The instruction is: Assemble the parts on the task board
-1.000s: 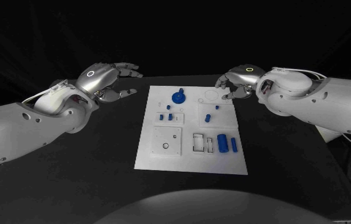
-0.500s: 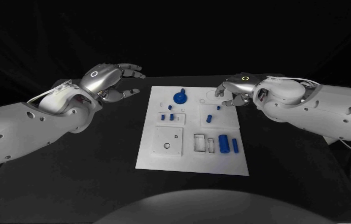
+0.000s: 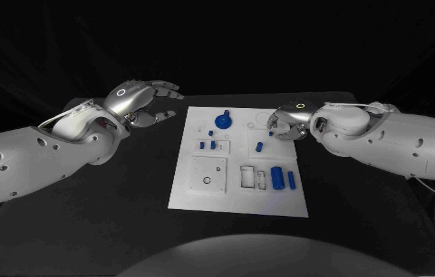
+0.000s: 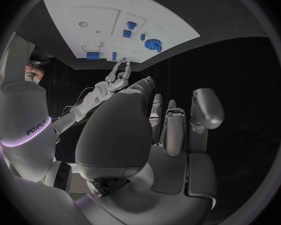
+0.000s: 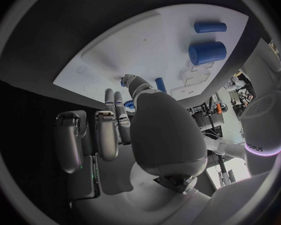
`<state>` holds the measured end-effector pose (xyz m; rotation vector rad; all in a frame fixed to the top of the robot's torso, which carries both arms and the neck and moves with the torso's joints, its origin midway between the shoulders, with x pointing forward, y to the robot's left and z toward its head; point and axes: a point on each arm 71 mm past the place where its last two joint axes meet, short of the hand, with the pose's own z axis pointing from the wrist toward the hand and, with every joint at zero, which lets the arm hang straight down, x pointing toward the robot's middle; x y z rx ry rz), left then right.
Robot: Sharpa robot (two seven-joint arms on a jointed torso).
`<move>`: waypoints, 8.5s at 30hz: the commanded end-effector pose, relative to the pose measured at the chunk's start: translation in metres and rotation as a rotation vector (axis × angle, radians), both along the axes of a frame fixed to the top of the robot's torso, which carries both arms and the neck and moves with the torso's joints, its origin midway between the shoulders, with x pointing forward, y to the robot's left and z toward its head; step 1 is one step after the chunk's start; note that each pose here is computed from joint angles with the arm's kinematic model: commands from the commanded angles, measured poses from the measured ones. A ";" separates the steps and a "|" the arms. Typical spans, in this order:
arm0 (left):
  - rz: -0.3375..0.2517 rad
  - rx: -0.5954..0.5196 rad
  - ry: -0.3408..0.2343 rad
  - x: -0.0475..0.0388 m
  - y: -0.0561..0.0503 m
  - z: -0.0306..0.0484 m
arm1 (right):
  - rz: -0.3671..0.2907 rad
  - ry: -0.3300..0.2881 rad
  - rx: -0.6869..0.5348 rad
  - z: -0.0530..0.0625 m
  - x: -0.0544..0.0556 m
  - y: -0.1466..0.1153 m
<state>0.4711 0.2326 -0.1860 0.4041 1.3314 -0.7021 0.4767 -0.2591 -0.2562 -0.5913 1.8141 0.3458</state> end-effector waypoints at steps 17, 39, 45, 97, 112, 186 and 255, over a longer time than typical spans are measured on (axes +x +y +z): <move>-0.024 0.005 0.024 -0.0011 -0.007 -0.0022 | -0.013 0.029 -0.011 -0.013 0.000 0.005; -0.021 0.012 0.045 -0.0002 -0.007 -0.0056 | -0.021 0.042 0.006 -0.018 0.005 0.011; -0.019 0.014 0.051 -0.0003 -0.007 -0.0065 | -0.017 0.040 0.012 -0.019 0.006 0.013; -0.001 0.029 0.087 0.0012 -0.008 -0.0128 | -0.032 -0.002 0.088 -0.002 0.004 0.010; 0.005 0.035 0.098 0.0027 -0.010 -0.0140 | -0.040 -0.022 0.109 0.016 0.004 0.011; -0.003 0.054 0.159 0.0064 -0.022 -0.0206 | 0.230 0.185 0.126 -0.006 -0.041 0.166; 0.018 0.076 0.207 0.0089 -0.024 -0.0270 | 0.236 0.258 0.090 -0.019 -0.052 0.172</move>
